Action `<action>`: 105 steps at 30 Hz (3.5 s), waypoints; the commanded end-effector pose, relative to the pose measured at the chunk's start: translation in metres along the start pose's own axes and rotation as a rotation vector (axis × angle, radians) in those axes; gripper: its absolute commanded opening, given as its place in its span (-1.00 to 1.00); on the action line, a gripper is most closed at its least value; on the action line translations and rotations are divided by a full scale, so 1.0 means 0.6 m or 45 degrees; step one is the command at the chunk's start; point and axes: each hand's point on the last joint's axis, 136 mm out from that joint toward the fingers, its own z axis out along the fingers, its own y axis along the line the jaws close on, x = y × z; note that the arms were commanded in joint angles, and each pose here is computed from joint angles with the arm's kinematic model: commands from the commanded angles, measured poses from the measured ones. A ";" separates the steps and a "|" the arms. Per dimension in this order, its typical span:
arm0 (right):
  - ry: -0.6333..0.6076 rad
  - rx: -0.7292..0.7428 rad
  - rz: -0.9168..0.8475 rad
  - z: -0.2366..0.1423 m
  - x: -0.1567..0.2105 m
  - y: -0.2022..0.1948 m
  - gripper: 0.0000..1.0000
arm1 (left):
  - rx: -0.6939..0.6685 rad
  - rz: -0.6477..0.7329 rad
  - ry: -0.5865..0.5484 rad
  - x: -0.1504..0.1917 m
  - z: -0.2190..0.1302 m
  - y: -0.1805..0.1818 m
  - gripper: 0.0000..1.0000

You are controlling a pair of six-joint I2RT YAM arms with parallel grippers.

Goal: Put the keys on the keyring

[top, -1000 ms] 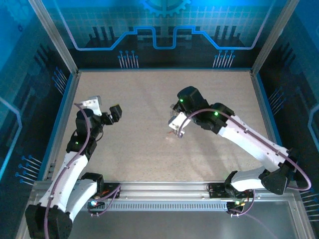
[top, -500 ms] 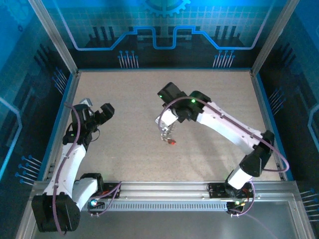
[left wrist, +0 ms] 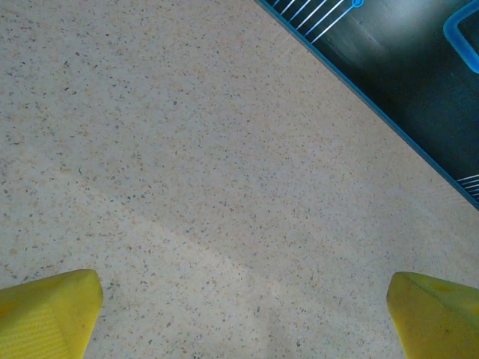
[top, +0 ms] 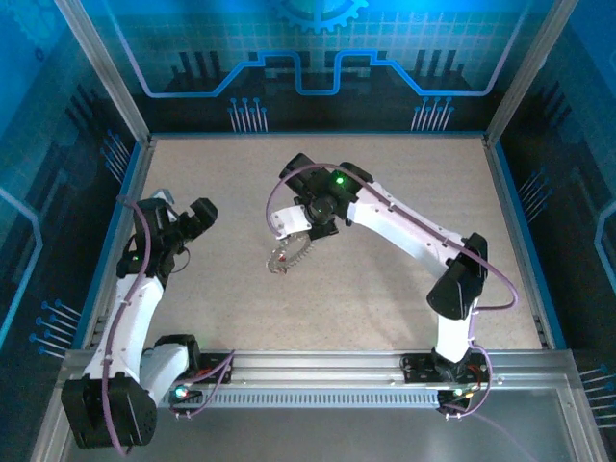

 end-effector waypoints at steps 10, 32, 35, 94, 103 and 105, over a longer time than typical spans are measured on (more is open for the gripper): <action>-0.099 -0.077 0.028 0.049 0.045 0.086 -1.00 | -0.016 -0.100 -0.018 0.016 0.016 0.026 0.98; 0.145 -0.195 -0.034 0.149 0.186 0.247 -0.94 | -0.408 -0.345 -0.127 0.043 0.045 0.152 0.98; 0.197 -0.182 -0.017 0.160 0.200 0.245 -0.64 | -0.429 -0.303 -0.132 0.032 0.042 0.146 0.98; -0.528 1.039 1.902 0.136 0.519 0.043 0.99 | -0.083 0.765 -0.437 0.034 0.200 0.049 0.98; -0.527 1.039 1.903 0.136 0.519 0.043 0.99 | -0.083 0.766 -0.437 0.034 0.200 0.049 0.98; -0.527 1.038 1.904 0.136 0.519 0.043 0.99 | -0.083 0.766 -0.438 0.034 0.200 0.049 0.98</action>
